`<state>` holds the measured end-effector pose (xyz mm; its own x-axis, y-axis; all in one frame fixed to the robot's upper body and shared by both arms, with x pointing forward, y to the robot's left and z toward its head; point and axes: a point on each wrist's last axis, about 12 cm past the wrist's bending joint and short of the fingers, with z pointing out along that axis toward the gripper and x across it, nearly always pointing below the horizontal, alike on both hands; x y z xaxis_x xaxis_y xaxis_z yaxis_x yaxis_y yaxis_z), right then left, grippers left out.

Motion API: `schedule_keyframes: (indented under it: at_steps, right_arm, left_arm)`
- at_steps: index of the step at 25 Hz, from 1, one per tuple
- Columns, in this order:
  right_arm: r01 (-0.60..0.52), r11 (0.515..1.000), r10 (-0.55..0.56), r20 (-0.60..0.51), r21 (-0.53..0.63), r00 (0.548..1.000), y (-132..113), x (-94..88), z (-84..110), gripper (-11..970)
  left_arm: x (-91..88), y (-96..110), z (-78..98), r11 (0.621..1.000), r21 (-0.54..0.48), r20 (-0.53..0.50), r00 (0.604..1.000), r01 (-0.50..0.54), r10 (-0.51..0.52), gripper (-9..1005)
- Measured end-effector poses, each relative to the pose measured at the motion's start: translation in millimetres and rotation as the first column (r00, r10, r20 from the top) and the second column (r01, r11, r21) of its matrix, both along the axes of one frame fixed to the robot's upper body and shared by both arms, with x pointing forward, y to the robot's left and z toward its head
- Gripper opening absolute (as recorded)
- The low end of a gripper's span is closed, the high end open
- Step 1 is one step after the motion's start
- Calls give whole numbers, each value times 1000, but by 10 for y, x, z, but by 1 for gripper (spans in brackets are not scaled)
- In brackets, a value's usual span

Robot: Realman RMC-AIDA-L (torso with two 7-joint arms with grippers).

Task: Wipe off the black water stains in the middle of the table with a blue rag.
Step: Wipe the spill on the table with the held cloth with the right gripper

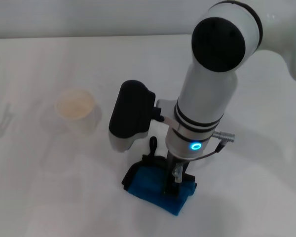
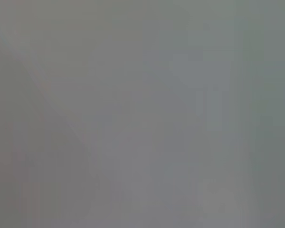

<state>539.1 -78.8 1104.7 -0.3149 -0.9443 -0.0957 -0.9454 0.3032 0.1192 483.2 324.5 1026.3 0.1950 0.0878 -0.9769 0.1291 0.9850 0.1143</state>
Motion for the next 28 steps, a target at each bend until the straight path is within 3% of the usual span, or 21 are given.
schedule_keyframes:
  at_steps: [7, 13, 18, 24, 28]
  right_arm:
    - [16, 999, -18, 28, 43, 999, 77, 25, -10, 77]
    - [110, 991, -120, 130, 81, 984, 91, 300, -39, 77]
    - [189, 980, -197, 214, 61, 957, -42, 555, -78, 77]
    - [340, 939, -342, 300, 59, 891, -422, 924, -22, 77]
    - [375, 925, -374, 317, 59, 872, -535, 988, 14, 77]
  left_arm:
    - [6, -5, -4, 1000, 7, -6, 1000, 11, -11, 888]
    - [-49, 12, -31, 1000, 2, -14, 1000, -3, 3, 887]
    - [-85, 27, -46, 1000, -3, -18, 1000, -14, 14, 887]
    - [-93, 34, -51, 1000, -3, -21, 1000, -17, 17, 887]
    - [-92, 46, -48, 1000, 0, -20, 1000, -18, 18, 887]
